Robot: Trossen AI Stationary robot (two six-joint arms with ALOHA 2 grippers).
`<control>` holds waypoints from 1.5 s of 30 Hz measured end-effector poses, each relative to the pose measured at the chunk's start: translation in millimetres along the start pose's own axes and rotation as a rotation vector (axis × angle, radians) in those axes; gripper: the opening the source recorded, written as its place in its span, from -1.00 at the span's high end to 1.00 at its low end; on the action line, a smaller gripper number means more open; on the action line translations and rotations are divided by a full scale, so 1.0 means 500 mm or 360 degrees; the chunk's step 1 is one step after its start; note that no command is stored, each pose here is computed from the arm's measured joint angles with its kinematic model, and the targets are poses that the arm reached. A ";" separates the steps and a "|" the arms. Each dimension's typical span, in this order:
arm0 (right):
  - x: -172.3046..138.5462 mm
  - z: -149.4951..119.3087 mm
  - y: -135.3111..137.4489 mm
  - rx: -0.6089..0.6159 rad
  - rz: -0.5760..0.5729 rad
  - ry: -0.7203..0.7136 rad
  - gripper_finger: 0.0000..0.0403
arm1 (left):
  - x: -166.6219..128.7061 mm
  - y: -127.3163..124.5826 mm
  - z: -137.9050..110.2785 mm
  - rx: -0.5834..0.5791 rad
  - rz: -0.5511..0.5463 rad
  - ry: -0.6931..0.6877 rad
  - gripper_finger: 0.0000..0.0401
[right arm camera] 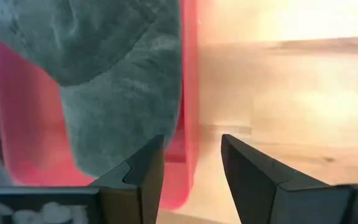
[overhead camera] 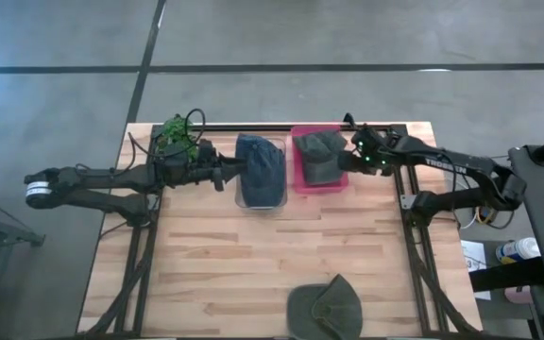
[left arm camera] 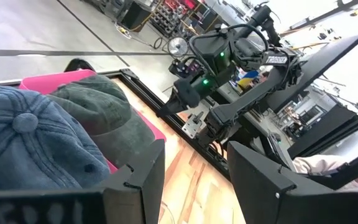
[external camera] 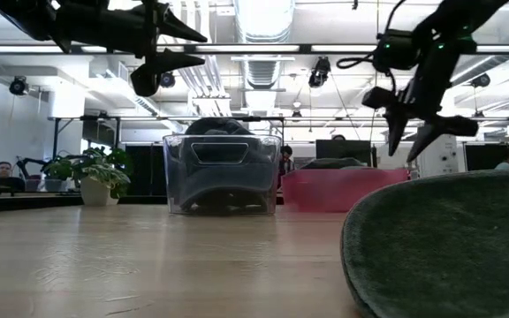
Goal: Pick & Place hat
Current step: Put the left green cap into the red bin, then put the green cap into the red bin
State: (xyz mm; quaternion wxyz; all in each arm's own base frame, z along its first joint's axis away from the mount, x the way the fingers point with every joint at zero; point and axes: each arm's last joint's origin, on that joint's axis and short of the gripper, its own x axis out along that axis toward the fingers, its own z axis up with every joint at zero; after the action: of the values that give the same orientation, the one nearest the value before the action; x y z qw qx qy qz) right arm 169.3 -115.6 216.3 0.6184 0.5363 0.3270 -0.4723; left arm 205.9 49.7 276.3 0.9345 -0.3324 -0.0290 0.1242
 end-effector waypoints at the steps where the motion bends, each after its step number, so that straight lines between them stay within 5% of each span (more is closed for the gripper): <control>1: 0.004 0.003 0.005 -0.0012 -0.0003 0.0000 0.24 | 0.000 0.000 0.000 0.0000 0.0008 -0.0006 0.17; 5: 0.014 0.022 0.037 -0.0100 0.0058 -0.0042 0.25 | 0.000 0.000 0.000 -0.0002 0.0010 -0.0009 0.17; 18: 0.134 0.083 0.136 -0.0440 -0.0169 0.0095 0.28 | 0.000 0.000 0.000 -0.0038 0.0010 -0.0008 0.17; 28: 0.024 0.097 0.167 -0.0669 -0.0321 0.0031 0.34 | 0.000 0.000 0.001 -0.0049 0.0005 -0.0014 0.17; 32: -0.038 0.047 0.148 -0.0728 -0.0315 0.0059 0.34 | 0.000 -0.003 0.004 -0.0051 -0.0025 -0.0032 0.17; 39: -0.113 -0.121 0.125 -0.0869 0.0061 0.0135 0.35 | 0.019 0.001 -0.016 0.0014 -0.0171 0.0175 0.17; 45: -0.129 -0.296 0.122 -0.0937 0.0368 0.0326 0.36 | 0.050 -0.011 -0.035 0.0317 -0.0284 0.0303 0.17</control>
State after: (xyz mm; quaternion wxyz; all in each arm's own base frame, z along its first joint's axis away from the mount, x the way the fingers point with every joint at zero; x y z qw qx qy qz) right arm 219.6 41.9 265.5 0.7603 0.4128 0.4468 -0.2279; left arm 233.8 41.2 265.6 0.9686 -0.2446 0.0427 0.0110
